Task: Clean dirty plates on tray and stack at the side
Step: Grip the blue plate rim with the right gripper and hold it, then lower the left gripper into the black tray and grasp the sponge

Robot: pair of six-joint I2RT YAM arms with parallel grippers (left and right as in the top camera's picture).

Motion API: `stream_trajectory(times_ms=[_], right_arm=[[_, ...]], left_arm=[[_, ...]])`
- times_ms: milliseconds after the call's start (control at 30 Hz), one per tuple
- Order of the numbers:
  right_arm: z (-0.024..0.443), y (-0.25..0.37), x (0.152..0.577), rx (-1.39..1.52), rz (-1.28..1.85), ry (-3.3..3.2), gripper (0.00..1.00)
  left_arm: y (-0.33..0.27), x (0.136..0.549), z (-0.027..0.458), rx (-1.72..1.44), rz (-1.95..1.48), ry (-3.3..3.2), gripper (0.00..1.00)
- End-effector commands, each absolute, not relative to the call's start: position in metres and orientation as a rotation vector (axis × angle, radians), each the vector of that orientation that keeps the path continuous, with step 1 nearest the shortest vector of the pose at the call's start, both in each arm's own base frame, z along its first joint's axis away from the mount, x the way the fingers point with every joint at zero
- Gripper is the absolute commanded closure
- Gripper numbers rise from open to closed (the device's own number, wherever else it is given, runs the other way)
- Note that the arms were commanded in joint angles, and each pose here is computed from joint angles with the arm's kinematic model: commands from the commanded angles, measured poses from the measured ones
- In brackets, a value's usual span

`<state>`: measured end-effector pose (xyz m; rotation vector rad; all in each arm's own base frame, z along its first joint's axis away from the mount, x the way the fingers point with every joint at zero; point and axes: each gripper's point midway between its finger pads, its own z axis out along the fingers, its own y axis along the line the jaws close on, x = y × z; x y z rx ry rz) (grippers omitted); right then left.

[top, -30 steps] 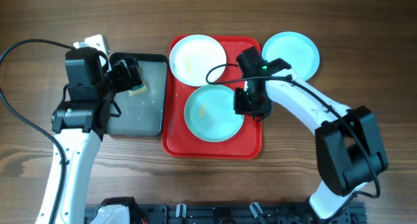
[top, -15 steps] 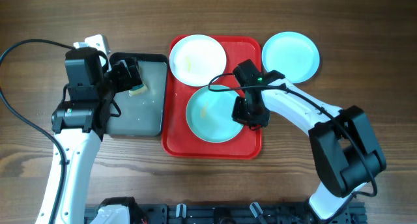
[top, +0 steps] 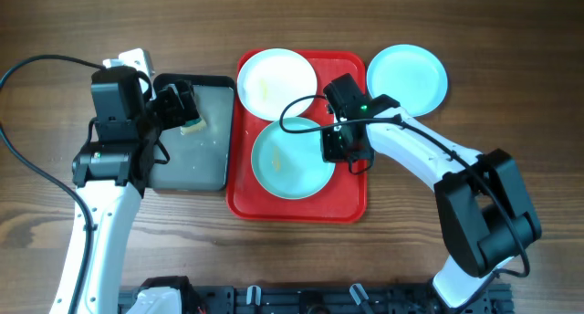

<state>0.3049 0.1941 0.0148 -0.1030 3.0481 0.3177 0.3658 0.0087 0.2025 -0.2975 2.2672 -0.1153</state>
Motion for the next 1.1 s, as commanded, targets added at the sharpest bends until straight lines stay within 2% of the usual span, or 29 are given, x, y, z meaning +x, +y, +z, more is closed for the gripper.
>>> stream_trajectory(times_ms=[0, 333, 567, 733, 900, 933, 1000, 1067], right_arm=[[0.025, 0.194, 0.313, -0.132, 0.301, 3.009, 0.95], [0.022, 0.191, 0.305, -0.132, 0.285, 3.043, 0.94], [0.023, 0.192, 0.307, -0.133, 0.290, 3.034, 0.94], [0.022, 0.190, 0.304, -0.134, 0.284, 3.044, 0.94], [0.022, 0.190, 0.304, -0.133, 0.284, 3.044, 0.94], [0.022, 0.191, 0.305, -0.132, 0.285, 3.043, 0.93], [0.022, 0.191, 0.305, -0.133, 0.287, 3.039, 0.93], [0.022, 0.191, 0.306, -0.131, 0.288, 3.037, 0.93]], left_arm=[[0.012, 0.367, 0.205, -0.299, -0.104, 2.259, 0.00], [0.011, 0.370, 0.209, -0.297, -0.108, 2.239, 0.00], [-0.011, 0.352, 0.185, -0.253, -0.248, 2.375, 0.00], [-0.050, 0.338, 0.182, -0.158, -0.525, 2.426, 0.00], [-0.051, 0.340, 0.184, -0.152, -0.537, 2.416, 0.00], [-0.050, 0.341, 0.183, -0.199, -0.539, 2.416, 0.01], [-0.033, 0.345, 0.174, -0.375, -0.461, 2.429, 0.11], [-0.015, 0.348, 0.160, -0.493, -0.350, 2.450, 0.12]])
